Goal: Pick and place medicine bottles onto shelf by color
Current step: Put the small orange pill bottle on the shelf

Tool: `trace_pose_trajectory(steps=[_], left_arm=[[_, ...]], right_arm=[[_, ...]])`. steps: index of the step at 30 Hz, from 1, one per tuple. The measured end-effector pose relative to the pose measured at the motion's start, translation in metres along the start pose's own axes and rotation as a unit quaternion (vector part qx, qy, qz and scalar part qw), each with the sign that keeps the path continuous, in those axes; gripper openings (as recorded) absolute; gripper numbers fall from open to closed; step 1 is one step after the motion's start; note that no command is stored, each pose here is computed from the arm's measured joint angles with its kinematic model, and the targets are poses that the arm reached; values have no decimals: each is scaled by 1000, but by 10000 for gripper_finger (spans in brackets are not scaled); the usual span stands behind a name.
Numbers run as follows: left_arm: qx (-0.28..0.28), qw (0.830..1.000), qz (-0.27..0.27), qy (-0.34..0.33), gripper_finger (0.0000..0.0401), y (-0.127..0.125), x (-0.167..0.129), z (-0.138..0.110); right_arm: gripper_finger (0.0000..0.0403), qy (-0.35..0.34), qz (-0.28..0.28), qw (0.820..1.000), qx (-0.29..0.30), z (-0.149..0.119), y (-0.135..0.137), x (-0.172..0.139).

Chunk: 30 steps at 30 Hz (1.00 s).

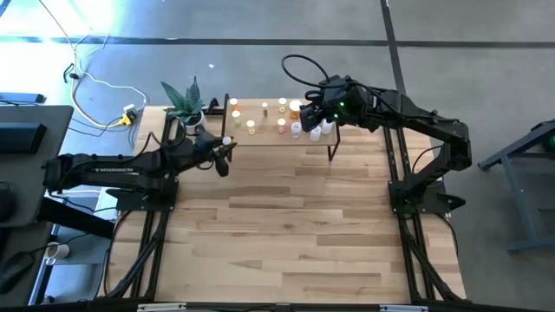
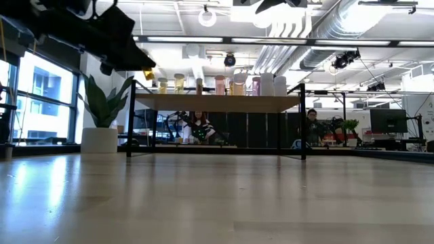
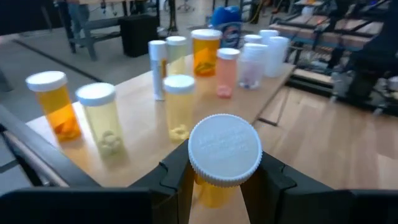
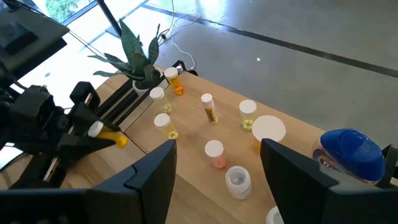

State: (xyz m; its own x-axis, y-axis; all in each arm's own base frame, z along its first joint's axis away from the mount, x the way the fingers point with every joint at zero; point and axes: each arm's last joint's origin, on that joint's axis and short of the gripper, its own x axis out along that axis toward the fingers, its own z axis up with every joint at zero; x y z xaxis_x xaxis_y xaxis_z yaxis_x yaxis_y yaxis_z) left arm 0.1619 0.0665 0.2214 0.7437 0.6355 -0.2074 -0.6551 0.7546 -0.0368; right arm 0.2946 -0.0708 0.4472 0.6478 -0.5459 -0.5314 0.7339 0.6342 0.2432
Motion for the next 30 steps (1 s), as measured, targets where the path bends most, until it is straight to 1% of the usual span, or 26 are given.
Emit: trace_pose_trajectory(steps=[5,8,13,20,22,25,27,30], left_arm=[[4,999,19,30,99,8,12,12],[18,998,19,55,99,12,22,11],[14,997,21,76,99,16,33,6],[11,996,23,80,99,17,35,9],[12,996,24,89,99,17,35,12],[26,995,24,92,99,16,36,25],[31,993,27,108,99,15,39,29],[35,990,30,136,99,18,44,28]], right_arm=[[224,-1,-4,1000,1,1,-2,1],[224,-3,-8,1000,-3,2,-3,1],[224,-3,-8,1000,-14,2,-3,2],[224,-3,-8,1000,-25,2,-3,2],[224,-3,-9,1000,-27,2,-3,2],[224,-3,-9,1000,-27,2,-3,2],[224,-3,-9,999,-30,2,-4,2],[224,-3,-10,999,-36,3,-5,2]])
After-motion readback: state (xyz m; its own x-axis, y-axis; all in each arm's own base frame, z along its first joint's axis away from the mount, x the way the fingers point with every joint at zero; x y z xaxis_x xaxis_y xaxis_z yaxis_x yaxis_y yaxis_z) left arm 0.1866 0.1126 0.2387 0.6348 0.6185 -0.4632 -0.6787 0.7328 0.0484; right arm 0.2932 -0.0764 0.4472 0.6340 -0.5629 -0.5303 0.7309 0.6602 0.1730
